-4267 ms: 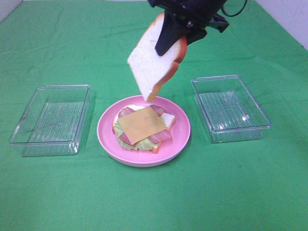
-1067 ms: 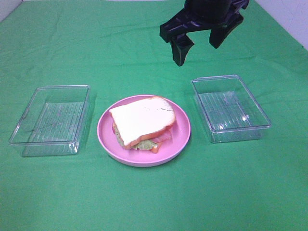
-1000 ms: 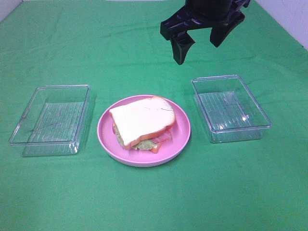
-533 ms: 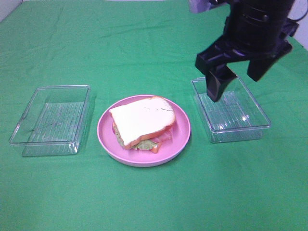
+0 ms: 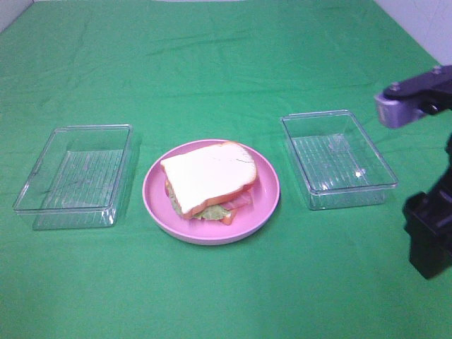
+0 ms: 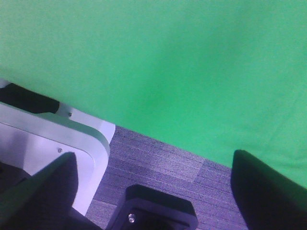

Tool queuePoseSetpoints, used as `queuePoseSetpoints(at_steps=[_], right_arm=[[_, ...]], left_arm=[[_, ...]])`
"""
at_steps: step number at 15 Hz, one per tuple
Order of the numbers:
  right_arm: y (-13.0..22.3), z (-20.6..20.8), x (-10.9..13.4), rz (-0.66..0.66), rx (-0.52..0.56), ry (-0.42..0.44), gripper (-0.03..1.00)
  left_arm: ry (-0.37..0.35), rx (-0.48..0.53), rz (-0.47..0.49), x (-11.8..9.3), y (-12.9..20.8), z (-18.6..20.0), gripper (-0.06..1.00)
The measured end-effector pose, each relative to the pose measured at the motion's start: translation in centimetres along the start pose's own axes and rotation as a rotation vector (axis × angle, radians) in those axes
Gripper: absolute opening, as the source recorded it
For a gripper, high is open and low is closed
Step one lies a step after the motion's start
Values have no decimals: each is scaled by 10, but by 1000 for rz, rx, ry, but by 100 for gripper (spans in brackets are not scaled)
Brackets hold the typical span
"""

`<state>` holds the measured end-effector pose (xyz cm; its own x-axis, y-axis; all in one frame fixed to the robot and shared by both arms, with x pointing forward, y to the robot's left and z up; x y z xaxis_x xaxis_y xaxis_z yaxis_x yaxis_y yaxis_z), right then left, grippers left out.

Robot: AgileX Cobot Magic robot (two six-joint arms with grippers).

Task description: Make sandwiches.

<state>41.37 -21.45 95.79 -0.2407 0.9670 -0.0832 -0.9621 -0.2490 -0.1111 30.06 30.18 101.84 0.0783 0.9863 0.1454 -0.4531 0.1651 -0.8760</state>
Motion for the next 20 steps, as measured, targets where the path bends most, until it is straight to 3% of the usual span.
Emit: queuePoseSetpoints(at_steps=[3, 5, 6, 8, 12, 13, 20], right_arm=[[44, -6, -19, -40, -97, -17, 83], [56, -7, -36, -145, -145, -12, 83], [69, -3, -55, -273, -229, 1, 83], [83, 8, -69, -382, -363, 20, 83], [113, 49, -81, -533, -773, 47, 83], [122, 66, -81, -552, -966, 52, 83], [120, 65, -76, -545, -996, 21, 83]], left_arm=[[0, 0, 0, 0, 0, 0, 99], [0, 0, 0, 0, 0, 0, 99], [0, -1, 0, 0, 0, 0, 99], [0, -2, 0, 0, 0, 0, 99], [-1, -4, 0, 0, -1, 0, 99], [-1, -5, 0, 0, -1, 0, 99], [-1, -5, 0, 0, -1, 0, 99]])
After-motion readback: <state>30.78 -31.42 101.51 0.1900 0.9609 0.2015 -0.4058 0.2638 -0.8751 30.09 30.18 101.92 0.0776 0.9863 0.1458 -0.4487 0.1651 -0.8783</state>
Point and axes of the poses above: a point on each arm's last joint axis where the gripper is mounted, z pointing back along that axis away from the gripper, x along the wrist's bending axis when the last joint is at zero, y = z × x, the point moved 8 cm from there along -z, pointing out along that axis toward the gripper, and after that the axes turned 11 degrees about -z, right-handed, at the moved point
